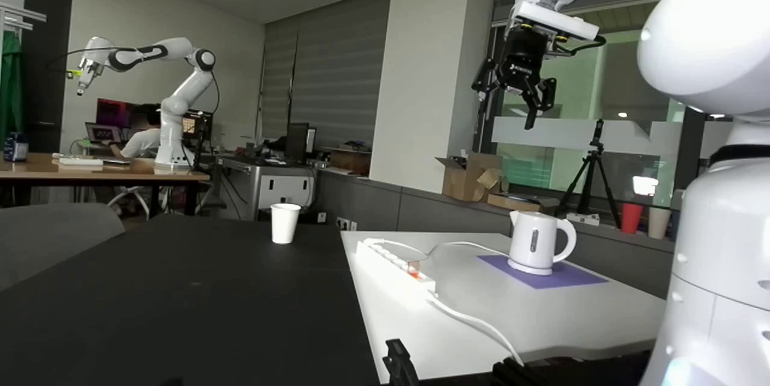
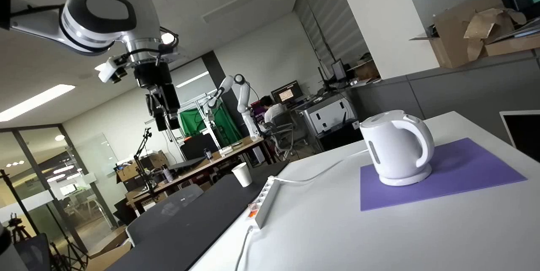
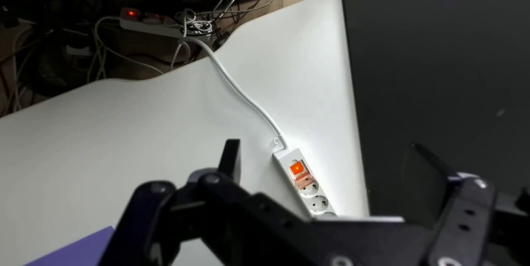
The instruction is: Press the kettle switch
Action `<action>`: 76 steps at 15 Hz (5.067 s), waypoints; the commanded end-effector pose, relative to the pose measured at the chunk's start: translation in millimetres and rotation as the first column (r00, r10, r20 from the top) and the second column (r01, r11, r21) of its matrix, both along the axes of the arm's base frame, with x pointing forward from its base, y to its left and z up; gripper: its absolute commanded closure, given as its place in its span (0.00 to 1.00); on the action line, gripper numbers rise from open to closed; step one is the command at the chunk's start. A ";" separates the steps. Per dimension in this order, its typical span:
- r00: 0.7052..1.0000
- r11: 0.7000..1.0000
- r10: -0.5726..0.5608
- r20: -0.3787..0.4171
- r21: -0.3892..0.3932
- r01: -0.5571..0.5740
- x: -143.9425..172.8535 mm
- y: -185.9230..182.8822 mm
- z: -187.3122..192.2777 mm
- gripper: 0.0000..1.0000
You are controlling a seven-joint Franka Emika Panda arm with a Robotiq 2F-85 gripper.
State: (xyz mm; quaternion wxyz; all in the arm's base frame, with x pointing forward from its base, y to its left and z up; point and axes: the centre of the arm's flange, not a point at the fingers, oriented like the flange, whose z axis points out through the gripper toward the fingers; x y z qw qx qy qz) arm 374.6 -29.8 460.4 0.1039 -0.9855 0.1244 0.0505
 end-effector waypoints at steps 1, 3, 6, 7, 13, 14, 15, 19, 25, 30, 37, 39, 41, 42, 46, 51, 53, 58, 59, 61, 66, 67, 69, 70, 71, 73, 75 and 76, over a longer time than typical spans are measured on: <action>1.000 1.000 0.000 0.000 0.000 0.000 0.0 0.0 0.0 0.00; 1.000 1.000 0.000 0.000 0.000 0.000 0.0 0.0 0.0 0.00; 0.988 0.992 -0.092 0.127 -0.069 0.102 15.5 -36.6 8.1 0.00; 0.976 0.986 -0.121 0.179 -0.092 0.139 22.0 -52.8 13.5 0.00; 0.850 0.900 -0.399 0.344 -0.031 0.435 45.4 -174.8 47.2 0.00; 0.822 0.878 -0.440 0.362 -0.016 0.478 45.3 -200.1 53.6 0.00; 0.790 0.853 -0.481 0.381 -0.004 0.521 44.3 -223.8 59.2 0.00; 0.648 0.730 -0.635 0.420 0.052 0.681 41.2 -319.9 76.1 0.00; 0.565 0.646 -0.721 0.401 0.096 0.757 18.9 -370.5 66.8 0.00; 0.551 0.626 -0.740 0.386 0.095 0.774 29.4 -380.5 64.0 0.00; 0.551 0.626 -0.741 0.385 0.096 0.774 29.5 -380.6 65.7 0.00; 0.551 0.626 -0.741 0.385 0.096 0.774 29.5 -380.6 65.8 0.00; 0.551 0.625 -0.741 0.385 0.096 0.774 29.5 -380.6 65.8 0.00; 0.551 0.625 -0.741 0.385 0.096 0.774 29.5 -380.6 65.8 0.00; 0.540 0.620 -0.741 0.399 0.100 0.778 56.2 -394.6 44.2 0.00; 0.457 0.557 -0.786 0.416 0.158 0.815 95.8 -427.2 -8.6 0.26; 0.426 0.532 -0.807 0.410 0.190 0.825 108.5 -441.8 -32.4 0.40; 0.367 0.462 -0.868 0.335 0.272 0.844 140.5 -476.5 -86.7 0.75; 0.366 0.459 -0.872 0.325 0.282 0.843 146.0 -481.1 -94.3 0.82; 0.363 0.452 -0.878 0.311 0.292 0.843 158.0 -490.3 -109.1 0.95; 0.370 0.410 -0.909 0.191 0.262 0.873 175.7 -503.7 -150.9 1.00; 0.368 0.401 -0.915 0.167 0.255 0.880 177.3 -503.2 -160.0 1.00; 0.368 0.389 -0.921 0.127 0.248 0.887 180.3 -500.9 -176.4 1.00; 0.369 0.386 -0.923 0.112 0.257 0.886 182.0 -499.0 -183.1 1.00; 0.369 0.384 -0.923 0.104 0.263 0.885 184.3 -497.8 -188.4 1.00; 0.376 0.385 -0.922 0.087 0.273 0.882 188.5 -494.3 -197.2 1.00; 0.385 0.389 -0.920 0.072 0.274 0.879 192.4 -490.8 -204.5 1.00; 0.388 0.391 -0.919 0.067 0.275 0.878 193.8 -489.3 -207.8 1.00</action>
